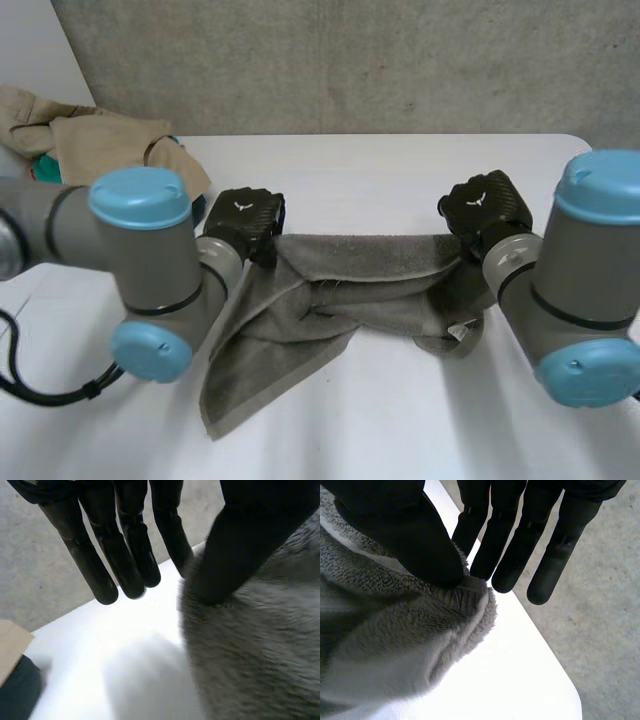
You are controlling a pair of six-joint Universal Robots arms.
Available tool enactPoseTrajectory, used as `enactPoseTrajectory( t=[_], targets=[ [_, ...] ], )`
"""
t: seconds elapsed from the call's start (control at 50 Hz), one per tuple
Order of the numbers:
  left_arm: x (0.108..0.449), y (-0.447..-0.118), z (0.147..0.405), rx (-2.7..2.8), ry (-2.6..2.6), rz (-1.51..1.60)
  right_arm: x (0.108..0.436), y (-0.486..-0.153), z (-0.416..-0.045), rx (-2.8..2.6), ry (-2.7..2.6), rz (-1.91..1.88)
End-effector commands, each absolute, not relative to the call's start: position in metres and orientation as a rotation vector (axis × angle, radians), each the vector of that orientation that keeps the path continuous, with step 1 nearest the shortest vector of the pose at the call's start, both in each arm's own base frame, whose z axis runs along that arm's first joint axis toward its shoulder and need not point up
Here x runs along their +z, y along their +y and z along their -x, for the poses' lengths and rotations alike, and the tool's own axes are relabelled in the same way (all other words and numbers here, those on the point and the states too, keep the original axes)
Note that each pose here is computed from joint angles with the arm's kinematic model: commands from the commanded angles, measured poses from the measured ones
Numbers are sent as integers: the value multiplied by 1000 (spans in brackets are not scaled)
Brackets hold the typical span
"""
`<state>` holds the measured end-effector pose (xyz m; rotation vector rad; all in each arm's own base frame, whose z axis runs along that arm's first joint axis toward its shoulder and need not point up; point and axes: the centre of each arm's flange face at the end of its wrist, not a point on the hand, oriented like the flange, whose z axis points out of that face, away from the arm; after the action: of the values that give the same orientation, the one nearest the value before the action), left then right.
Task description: Fold the laundry.
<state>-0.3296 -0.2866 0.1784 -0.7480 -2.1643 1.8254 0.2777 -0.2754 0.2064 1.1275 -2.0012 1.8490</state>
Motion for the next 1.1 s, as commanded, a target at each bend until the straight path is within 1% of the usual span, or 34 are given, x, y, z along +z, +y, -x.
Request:
enactPoseTrajectory(
  t=[0.02, 0.08, 0.1, 0.12, 0.22, 0.26, 0.28, 0.36, 0.42, 0.5, 0.6, 0.7, 0.74, 0.78, 0.8, 0.84, 0.86, 0.88, 0.9, 0.96, 0.98, 1.04, 1.1],
  targets=[
    [200, -289, 330, 1925, -2127, 737, 198, -283, -270, 1831, -2007, -1009],
    [212, -267, 316, 1911, -2163, 731, 194, -280, -268, 1818, -2032, -1005],
    [212, -262, 311, 1899, -2187, 729, 192, -279, -266, 1808, -2045, -1004],
    [212, -248, 300, 1865, -2236, 724, 190, -278, -266, 1802, -2050, -1009],
    [206, -214, 272, 1763, -2331, 637, 189, -271, -263, 1789, -2059, -1019],
    [203, -207, 265, 1724, -2352, 582, 195, -268, -261, 1805, -2048, -1014],
    [198, -204, 257, 1682, -2381, 509, 196, -267, -261, 1807, -2047, -1013],
    [181, -206, 238, 1578, -2469, 348, 198, -264, -260, 1814, -2045, -1018],
    [176, -206, 234, 1529, -2490, 307, 197, -263, -260, 1816, -2048, -1030],
    [160, -210, 236, 1425, -2513, 313, 197, -263, -260, 1815, -2052, -1033],
    [138, -227, 239, 1335, -2539, 314, 198, -259, -258, 1818, -2053, -1033],
    [115, -233, 248, 1230, -2556, 335, 209, -256, -255, 1847, -2032, -1012],
    [110, -233, 251, 1199, -2557, 338, 219, -255, -252, 1874, -2010, -987],
    [112, -235, 252, 1200, -2561, 339, 228, -257, -248, 1890, -1984, -964],
    [115, -235, 252, 1205, -2562, 343, 243, -258, -242, 1916, -1945, -933],
    [138, -238, 250, 1278, -2542, 324, 262, -258, -235, 1945, -1898, -902],
    [151, -239, 249, 1324, -2525, 311, 268, -257, -232, 1947, -1881, -897],
    [164, -240, 246, 1372, -2507, 303, 284, -255, -227, 1946, -1832, -913],
    [191, -240, 243, 1472, -2448, 288, 292, -254, -224, 1944, -1805, -930],
    [228, -236, 239, 1609, -2355, 290, 310, -245, -217, 1858, -1747, -1076],
    [252, -232, 238, 1700, -2289, 327, 313, -242, -216, 1828, -1744, -1112],
    [287, -222, 236, 1868, -2205, 472, 321, -233, -211, 1717, -1745, -1217],
    [300, -217, 234, 1962, -2179, 589, 323, -232, -206, 1656, -1770, -1244]
  ],
)
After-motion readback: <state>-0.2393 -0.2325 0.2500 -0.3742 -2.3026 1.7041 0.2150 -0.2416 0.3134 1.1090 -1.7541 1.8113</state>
